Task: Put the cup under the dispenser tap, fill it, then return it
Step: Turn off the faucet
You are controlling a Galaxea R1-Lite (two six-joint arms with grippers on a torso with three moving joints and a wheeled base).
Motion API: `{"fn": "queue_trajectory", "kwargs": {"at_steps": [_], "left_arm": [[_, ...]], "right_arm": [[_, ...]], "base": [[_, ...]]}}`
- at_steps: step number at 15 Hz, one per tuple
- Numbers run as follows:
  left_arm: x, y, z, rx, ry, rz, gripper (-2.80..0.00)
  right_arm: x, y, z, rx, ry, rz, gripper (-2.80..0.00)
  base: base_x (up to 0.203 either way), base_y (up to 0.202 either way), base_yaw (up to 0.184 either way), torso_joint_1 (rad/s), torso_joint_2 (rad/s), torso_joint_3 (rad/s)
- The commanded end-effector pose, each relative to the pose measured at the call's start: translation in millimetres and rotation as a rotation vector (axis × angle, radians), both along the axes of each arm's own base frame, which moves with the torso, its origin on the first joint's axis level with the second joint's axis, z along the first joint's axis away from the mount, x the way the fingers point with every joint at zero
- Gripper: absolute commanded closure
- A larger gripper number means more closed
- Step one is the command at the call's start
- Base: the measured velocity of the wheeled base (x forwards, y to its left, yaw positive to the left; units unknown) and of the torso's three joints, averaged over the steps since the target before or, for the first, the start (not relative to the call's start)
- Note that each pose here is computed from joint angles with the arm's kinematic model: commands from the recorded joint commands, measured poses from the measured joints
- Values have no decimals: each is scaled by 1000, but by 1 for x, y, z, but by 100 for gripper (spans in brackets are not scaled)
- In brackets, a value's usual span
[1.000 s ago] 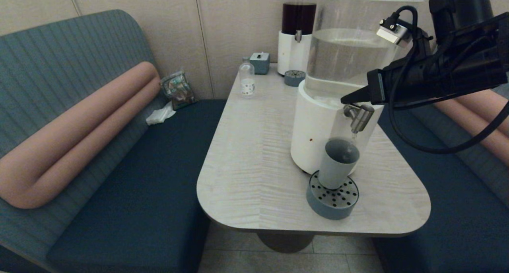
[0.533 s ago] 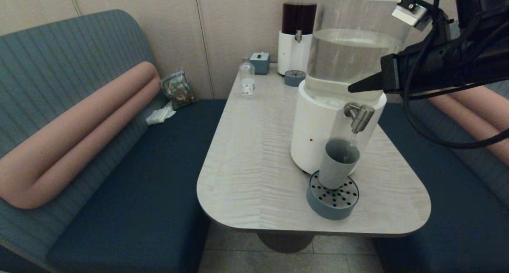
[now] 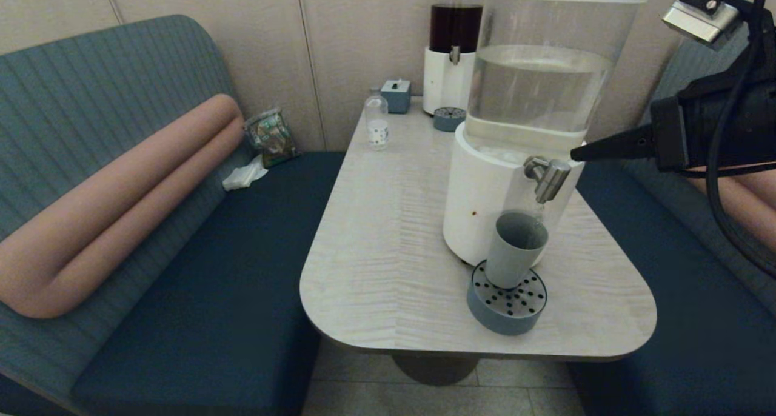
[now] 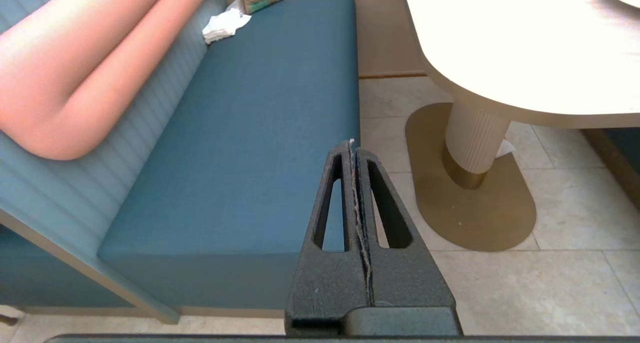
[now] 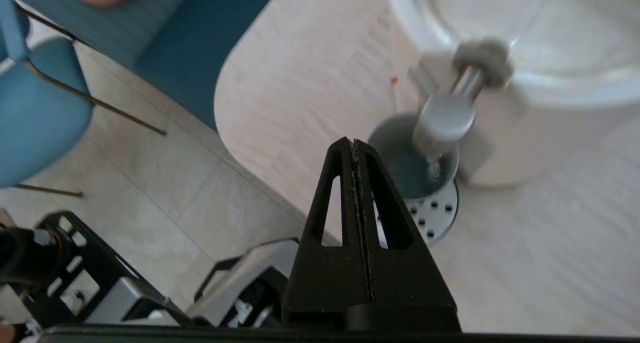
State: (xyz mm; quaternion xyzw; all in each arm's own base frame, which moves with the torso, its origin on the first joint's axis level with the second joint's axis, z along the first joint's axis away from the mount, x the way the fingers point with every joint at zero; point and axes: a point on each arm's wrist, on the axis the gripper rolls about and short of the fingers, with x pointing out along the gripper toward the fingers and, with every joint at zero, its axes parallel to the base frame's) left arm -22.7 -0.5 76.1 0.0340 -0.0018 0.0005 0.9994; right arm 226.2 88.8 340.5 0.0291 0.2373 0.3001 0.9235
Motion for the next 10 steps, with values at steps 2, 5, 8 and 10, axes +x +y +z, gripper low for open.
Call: {"fn": "queue_trajectory", "kwargs": {"at_steps": [2,5,8,10], "left_arm": [[0,0,0,1,-1,-1,0],[0,0,0,1,-1,-1,0],[0,0,0,1,-2,1,0],[0,0,0,1,-1,1,0]], "right_arm": [[-10,1,0,-1,-2,15,0],[-3,13,-5,-14,16,32,0],[10,27,-13,-60,27,4,0],[20,32,-18,-66,39,-2,0]], "base": [[0,0,0,0,0,0],[0,0,0,0,0,0],[0,0,0,0,0,0],[0,0,0,0,0,0]]}}
